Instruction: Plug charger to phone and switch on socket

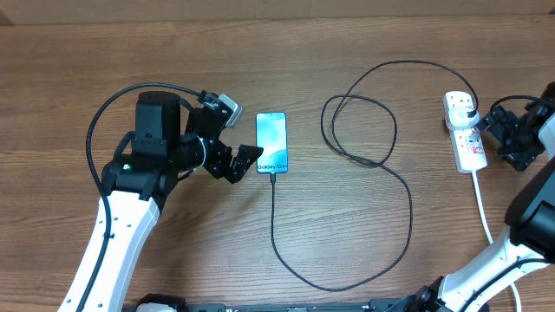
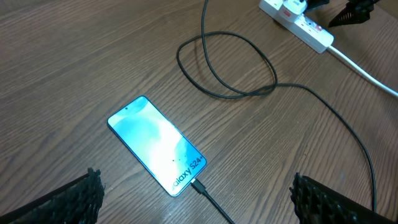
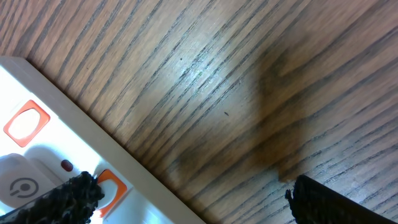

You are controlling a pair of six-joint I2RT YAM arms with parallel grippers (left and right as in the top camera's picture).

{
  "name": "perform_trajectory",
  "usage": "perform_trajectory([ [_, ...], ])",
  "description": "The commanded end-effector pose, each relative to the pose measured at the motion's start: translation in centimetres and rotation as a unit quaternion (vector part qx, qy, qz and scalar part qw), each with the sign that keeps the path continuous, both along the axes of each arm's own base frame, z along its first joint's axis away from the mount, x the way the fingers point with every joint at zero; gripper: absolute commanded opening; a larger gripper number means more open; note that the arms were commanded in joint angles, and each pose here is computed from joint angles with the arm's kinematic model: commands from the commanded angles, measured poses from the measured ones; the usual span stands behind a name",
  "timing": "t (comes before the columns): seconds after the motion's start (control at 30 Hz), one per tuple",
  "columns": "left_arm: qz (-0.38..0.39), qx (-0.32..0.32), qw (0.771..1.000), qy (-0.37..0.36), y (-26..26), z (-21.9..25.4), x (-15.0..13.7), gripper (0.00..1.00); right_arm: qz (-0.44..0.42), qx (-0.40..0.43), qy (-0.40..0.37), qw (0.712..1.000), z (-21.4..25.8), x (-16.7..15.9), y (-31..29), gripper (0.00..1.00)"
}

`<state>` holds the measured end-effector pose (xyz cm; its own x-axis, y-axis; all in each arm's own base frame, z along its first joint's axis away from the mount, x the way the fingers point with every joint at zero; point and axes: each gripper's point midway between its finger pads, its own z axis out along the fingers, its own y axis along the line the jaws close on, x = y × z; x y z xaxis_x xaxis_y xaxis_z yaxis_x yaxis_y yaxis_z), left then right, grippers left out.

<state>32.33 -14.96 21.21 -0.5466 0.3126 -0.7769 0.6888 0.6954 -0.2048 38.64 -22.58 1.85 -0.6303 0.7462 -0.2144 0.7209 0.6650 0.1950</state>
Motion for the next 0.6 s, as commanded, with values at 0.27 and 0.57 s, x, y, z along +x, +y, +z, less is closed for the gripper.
perform_trajectory([
  [0.27, -0.017, 0.001, 1.0, -0.009, -0.4, 0.0, -0.1, 1.0, 0.033, 0.049, 0.037, 0.998, -2.0, -1.1, 4.2, 1.0],
  [0.57, -0.017, 0.001, 1.0, -0.009, -0.4, 0.0, -0.1, 1.0, 0.031, 0.051, 0.044, 0.997, 0.1, -1.1, 4.0, 1.0],
])
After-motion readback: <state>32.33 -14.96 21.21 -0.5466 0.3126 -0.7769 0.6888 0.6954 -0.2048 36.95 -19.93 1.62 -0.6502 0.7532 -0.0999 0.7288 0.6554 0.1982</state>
